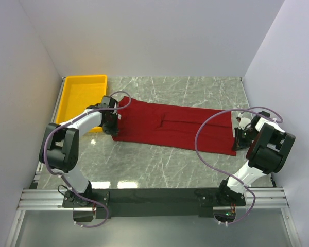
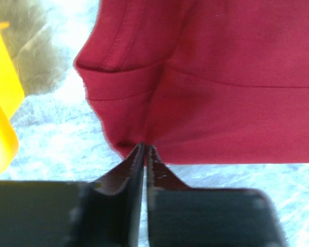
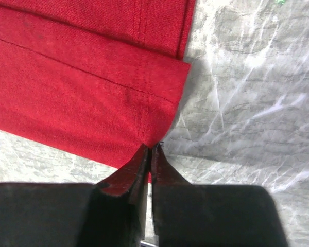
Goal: Fold and stack the t-shirts
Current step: Fold the tshirt
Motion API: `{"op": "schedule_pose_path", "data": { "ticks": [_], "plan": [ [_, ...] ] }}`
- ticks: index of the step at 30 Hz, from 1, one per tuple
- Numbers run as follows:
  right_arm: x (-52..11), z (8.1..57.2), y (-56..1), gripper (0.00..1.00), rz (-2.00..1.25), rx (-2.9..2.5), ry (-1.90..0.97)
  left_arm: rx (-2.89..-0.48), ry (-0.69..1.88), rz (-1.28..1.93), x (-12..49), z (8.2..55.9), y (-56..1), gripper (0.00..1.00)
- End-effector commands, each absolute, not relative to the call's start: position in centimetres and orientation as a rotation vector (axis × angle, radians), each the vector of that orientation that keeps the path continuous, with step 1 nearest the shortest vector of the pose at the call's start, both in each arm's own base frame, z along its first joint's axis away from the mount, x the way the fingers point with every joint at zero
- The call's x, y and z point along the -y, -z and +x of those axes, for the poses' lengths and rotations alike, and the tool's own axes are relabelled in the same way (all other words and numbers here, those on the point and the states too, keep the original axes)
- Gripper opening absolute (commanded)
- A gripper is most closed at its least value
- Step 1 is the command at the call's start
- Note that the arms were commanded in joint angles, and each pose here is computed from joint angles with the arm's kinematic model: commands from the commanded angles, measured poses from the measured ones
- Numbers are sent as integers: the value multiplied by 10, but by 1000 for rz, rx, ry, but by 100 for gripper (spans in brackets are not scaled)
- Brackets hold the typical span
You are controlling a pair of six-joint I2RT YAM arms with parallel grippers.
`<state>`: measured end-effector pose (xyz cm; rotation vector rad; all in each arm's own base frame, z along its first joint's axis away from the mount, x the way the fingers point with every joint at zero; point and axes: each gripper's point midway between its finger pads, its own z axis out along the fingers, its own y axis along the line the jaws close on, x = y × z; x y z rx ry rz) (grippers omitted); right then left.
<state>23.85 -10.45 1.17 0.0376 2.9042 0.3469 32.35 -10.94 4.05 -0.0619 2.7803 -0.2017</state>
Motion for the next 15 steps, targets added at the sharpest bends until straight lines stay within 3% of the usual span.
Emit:
{"op": "schedule_pose_path", "data": {
  "ticks": [1,4,7,15],
  "plan": [
    [132,246,-20,11,-16,-2882,-172,-2794,90,-101,92,317,-32,18],
    [132,246,-22,23,-25,-2872,-172,-2760,84,-111,91,321,-41,34],
    [134,249,-29,31,-37,-2855,-151,-2707,101,-110,95,327,-60,43],
    [142,256,-51,47,-88,-2810,-85,-2529,232,-61,114,338,-133,51]
  ]
}}
